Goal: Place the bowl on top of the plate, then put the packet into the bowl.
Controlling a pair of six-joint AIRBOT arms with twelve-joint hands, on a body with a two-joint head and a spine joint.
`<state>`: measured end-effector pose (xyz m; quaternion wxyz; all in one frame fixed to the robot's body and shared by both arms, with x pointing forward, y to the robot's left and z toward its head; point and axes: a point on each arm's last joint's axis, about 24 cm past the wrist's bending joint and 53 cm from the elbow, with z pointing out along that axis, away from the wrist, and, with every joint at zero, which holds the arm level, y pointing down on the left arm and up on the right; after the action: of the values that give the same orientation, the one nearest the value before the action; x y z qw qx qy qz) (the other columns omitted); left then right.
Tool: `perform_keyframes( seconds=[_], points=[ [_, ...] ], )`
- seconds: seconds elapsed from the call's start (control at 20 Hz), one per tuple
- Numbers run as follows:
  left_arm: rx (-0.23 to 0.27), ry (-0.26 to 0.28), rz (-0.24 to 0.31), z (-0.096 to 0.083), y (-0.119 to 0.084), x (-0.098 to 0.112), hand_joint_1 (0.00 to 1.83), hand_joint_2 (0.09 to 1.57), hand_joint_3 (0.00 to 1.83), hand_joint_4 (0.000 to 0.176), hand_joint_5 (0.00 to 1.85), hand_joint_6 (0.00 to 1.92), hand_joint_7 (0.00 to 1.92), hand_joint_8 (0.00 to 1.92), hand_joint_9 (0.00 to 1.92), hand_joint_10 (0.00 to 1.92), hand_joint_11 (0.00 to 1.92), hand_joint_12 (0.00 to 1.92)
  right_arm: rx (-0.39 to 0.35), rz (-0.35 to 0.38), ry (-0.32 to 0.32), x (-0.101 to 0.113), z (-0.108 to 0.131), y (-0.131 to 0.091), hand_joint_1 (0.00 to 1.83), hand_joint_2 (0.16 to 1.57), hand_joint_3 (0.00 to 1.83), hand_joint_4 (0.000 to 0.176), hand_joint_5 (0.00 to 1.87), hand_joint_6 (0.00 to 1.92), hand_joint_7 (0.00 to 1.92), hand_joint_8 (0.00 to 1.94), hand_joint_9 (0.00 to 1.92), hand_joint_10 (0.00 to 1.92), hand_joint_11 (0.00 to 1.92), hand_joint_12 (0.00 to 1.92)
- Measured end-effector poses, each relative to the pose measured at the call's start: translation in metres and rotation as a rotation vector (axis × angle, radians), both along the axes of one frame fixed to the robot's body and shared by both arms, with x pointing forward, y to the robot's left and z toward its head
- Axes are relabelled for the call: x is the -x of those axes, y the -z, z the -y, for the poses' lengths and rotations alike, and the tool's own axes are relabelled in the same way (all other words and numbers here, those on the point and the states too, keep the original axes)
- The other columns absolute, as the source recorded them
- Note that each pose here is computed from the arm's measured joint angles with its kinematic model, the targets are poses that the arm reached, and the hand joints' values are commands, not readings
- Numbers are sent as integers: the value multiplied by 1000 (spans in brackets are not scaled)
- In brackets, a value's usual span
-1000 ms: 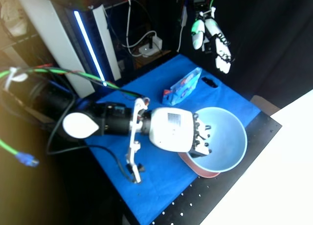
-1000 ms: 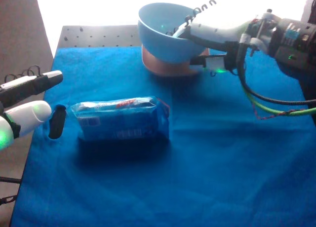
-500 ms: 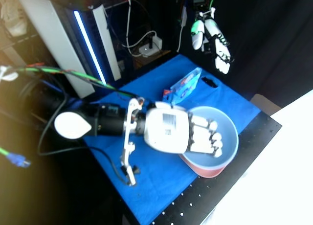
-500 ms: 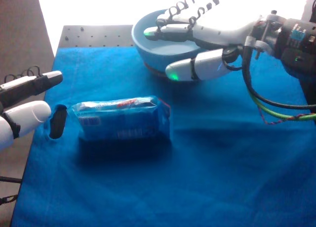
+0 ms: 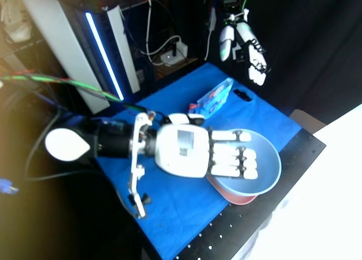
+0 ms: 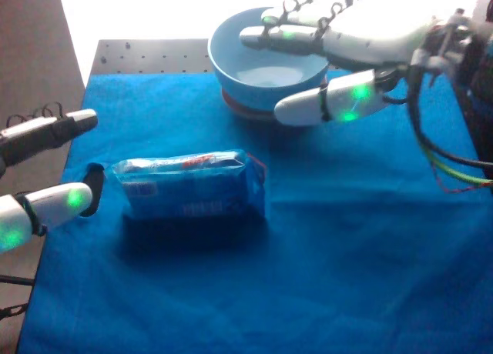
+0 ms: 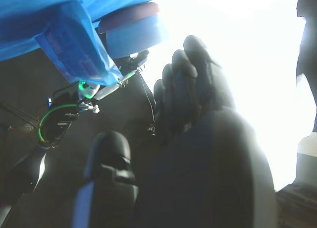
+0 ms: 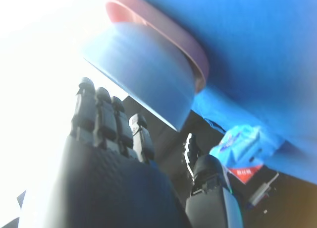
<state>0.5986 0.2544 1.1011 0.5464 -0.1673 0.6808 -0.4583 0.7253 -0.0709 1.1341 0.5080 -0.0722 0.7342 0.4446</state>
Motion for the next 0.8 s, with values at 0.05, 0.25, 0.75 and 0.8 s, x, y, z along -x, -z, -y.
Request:
perform_keyframes(
  seconds=[0.05,0.25,0.75,0.8],
  points=[
    [-2,7,8,2,-2,-2,680,1017,0,0,305,1,298,0,298,0,83,576,-25,3,3,1,4,-7,0,976,0,176,0,0,0,0,0,0,0,0],
    [-7,109,73,36,-22,-18,731,908,2,36,320,0,334,0,319,0,80,673,-184,-21,28,18,34,-20,0,976,0,176,0,0,0,0,0,0,0,0],
    [-179,298,-8,106,13,-46,1337,1098,0,0,939,819,1000,899,1018,953,832,1015,-492,-20,43,71,78,-42,134,1090,0,176,0,0,0,0,0,0,0,0],
    [-186,295,-16,108,16,-52,1368,1112,5,0,870,991,969,947,984,1136,871,1046,-500,-27,46,75,80,-39,72,1096,2,176,0,0,0,0,0,0,0,0]
  ],
)
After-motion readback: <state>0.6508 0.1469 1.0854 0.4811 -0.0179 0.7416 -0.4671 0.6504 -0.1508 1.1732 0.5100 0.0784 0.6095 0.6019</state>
